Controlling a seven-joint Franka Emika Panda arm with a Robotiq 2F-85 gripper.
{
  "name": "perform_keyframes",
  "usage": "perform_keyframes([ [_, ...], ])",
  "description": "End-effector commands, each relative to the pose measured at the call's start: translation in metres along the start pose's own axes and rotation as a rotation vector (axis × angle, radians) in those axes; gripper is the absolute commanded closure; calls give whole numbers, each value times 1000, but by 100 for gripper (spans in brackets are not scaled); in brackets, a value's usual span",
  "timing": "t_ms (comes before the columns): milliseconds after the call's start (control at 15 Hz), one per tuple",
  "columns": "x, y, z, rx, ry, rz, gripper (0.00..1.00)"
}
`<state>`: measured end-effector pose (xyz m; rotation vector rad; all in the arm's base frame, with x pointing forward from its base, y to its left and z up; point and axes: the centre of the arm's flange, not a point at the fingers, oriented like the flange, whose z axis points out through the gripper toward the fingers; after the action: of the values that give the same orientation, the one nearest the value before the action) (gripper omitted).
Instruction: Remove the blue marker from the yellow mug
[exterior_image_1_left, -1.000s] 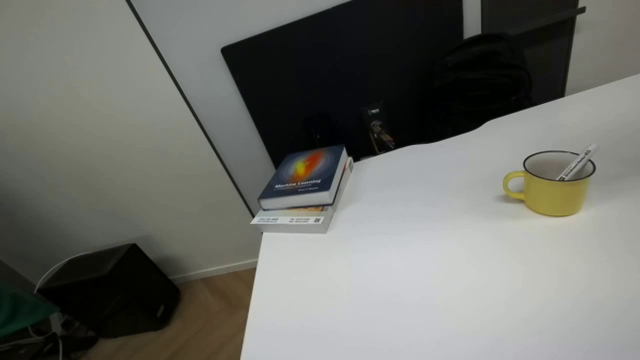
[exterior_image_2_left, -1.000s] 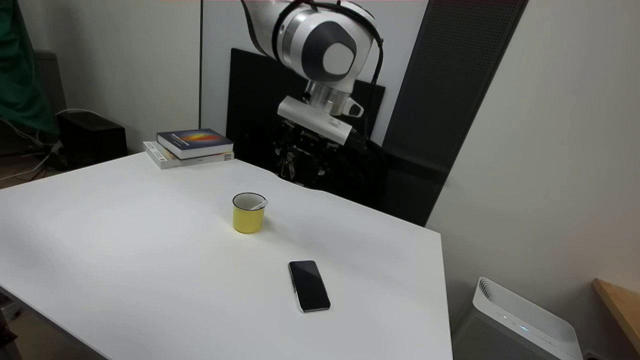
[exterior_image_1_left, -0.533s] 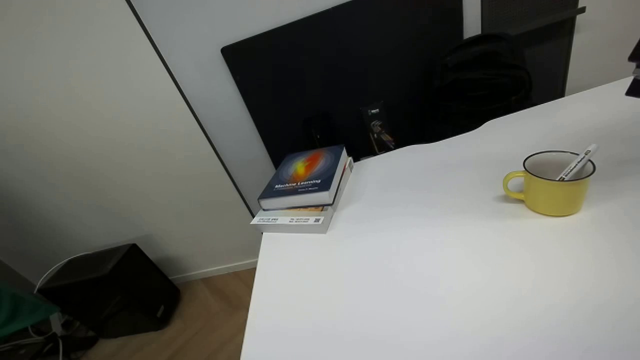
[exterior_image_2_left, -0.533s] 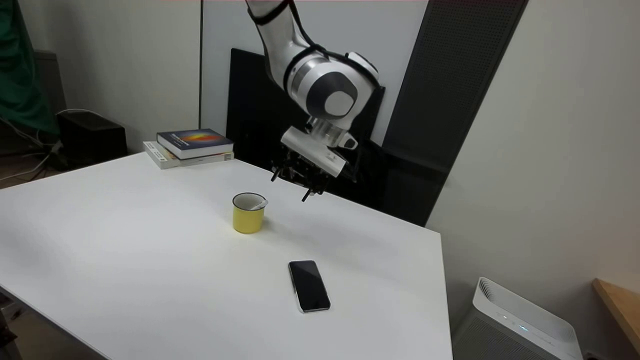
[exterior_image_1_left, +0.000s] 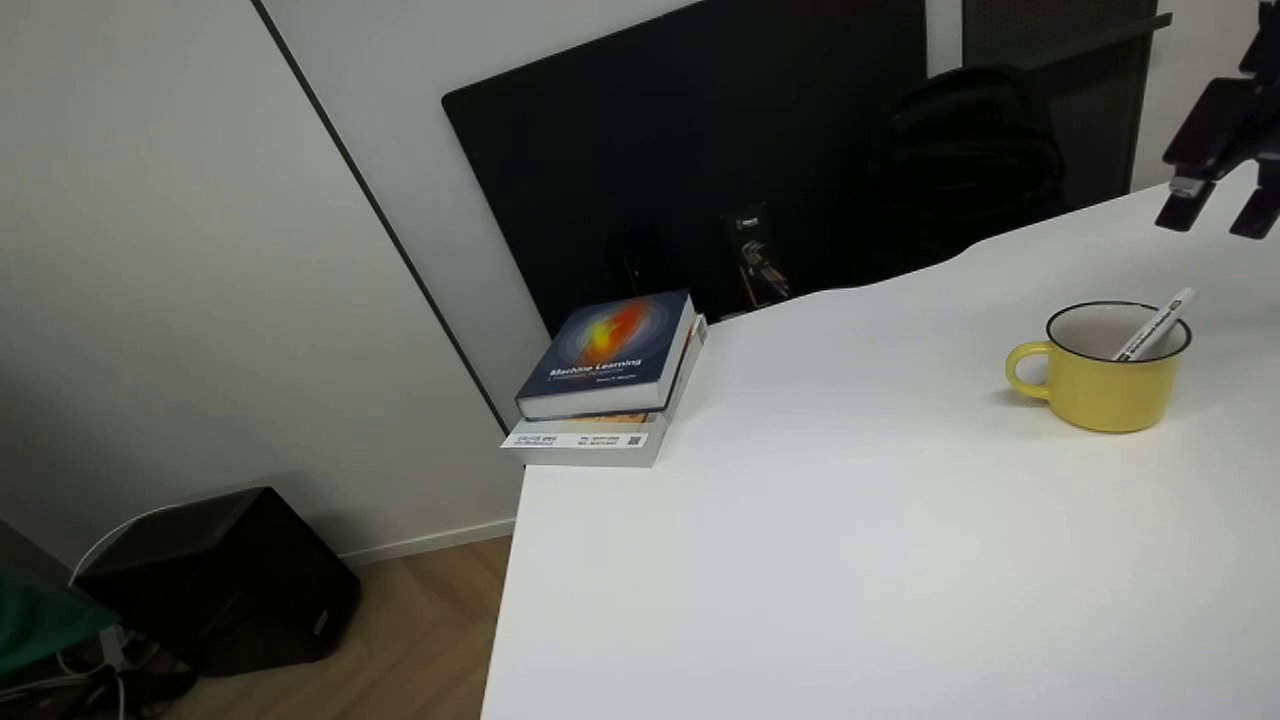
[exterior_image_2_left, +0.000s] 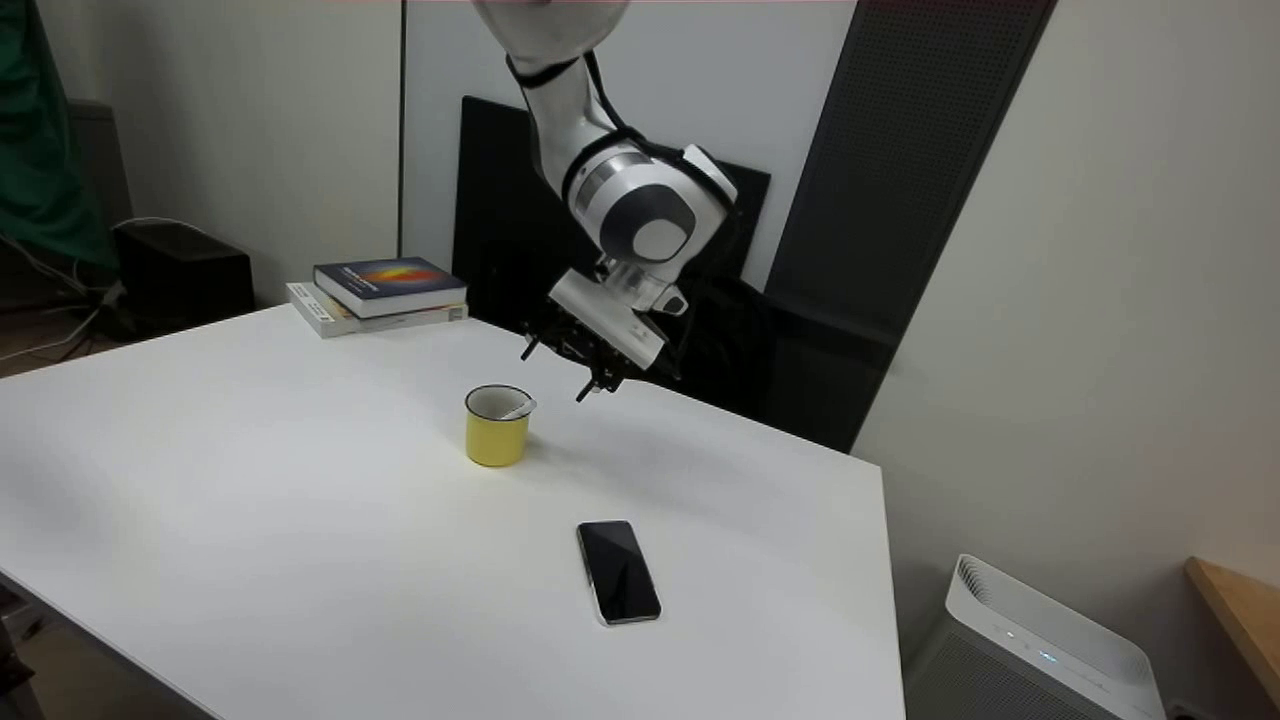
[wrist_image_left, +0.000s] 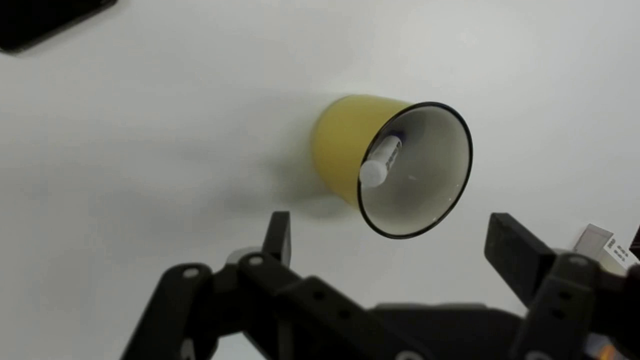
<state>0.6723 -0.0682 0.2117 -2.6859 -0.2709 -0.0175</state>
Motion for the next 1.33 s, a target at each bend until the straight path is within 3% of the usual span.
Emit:
perform_keyframes([
  [0, 17, 2, 6, 46, 26, 21, 0],
  [400, 3, 6, 12, 56, 55, 85, 0],
  [1267, -23, 18, 30, 174, 60, 207, 0],
])
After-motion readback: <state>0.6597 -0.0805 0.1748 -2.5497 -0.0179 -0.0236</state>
